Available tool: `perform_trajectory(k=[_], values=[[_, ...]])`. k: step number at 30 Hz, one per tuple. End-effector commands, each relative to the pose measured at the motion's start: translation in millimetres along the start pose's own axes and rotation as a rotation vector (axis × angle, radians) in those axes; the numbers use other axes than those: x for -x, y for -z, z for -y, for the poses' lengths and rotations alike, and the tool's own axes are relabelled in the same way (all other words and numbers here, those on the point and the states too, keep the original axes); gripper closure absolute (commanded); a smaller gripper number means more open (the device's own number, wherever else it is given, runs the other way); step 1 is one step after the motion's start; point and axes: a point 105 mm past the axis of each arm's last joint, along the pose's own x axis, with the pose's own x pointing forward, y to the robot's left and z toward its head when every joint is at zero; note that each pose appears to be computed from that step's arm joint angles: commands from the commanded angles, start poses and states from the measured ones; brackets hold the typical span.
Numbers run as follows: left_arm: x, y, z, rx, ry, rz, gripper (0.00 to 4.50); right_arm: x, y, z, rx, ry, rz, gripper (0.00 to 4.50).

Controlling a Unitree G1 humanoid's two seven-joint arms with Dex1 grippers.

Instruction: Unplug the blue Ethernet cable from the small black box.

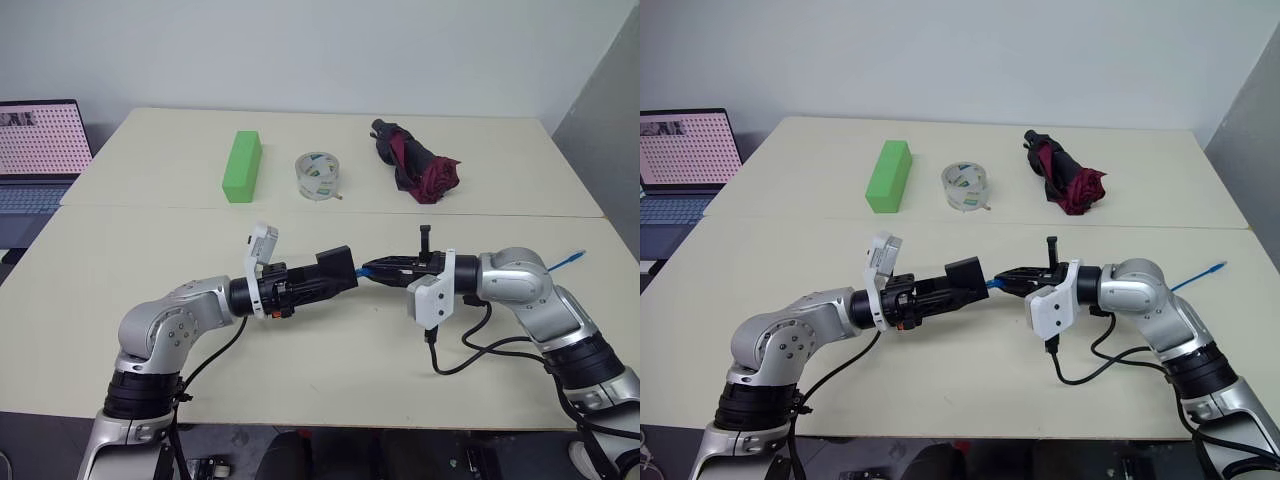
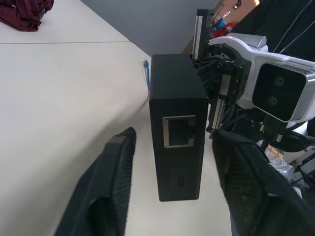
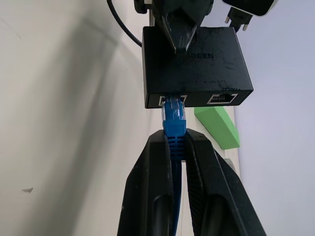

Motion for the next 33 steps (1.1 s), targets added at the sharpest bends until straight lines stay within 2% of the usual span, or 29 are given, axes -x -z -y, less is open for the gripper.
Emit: perform_trajectory(k=[1,4,9,11,12,13,16,19,23,28,33], values=[[-0.7,-7.0,4.6,-0.042,0.03,0.011,2.95,-1.0,-6.9,10.6,0.046,0.024,0.019,4.4],[-0.7,-5.9,4.7,-0.045,0.033,0.008,3.67,-1.7,-7.2,9.5,0.052,0.016,0.019,4.4],[-0.4,-4.5,4.5,-0.051,0.033,0.0,3.73,-3.2,-7.9,2.2,0.045,-0.029,0.017,4.4],[0.3,-1.9,5.5,-0.063,0.036,-0.019,3.73,-2.0,-6.9,0.9,0.045,-0.042,0.012,3.7],[0.5,-1.0,6.0,-0.067,0.039,-0.026,3.73,-1.5,-6.6,0.7,0.045,-0.045,0.01,3.62],[0.6,-0.1,6.9,-0.072,0.043,-0.032,3.73,0.0,-6.2,0.3,0.04,-0.055,0.006,3.3],[0.7,1.2,9.0,-0.093,0.051,-0.046,3.73,6.7,-8.5,0.0,0.013,-0.09,-0.003,2.74],[1.5,2.3,10.7,-0.129,0.06,-0.068,3.73,18.7,-17.9,1.7,-0.126,-0.12,0.01,2.12],[2.9,2.7,11.7,-0.179,0.079,-0.099,3.73,28.4,-28.7,10.4,-0.456,-0.095,0.046,2.07],[1.9,-3.3,20.3,-0.234,0.142,-0.114,3.73,25.4,-40.6,13.2,-0.913,-0.085,0.132,2.07],[4.2,-5.5,25.1,-0.26,0.167,-0.13,3.73,20.4,-40.4,3.0,-1.137,-0.124,0.154,2.07]])
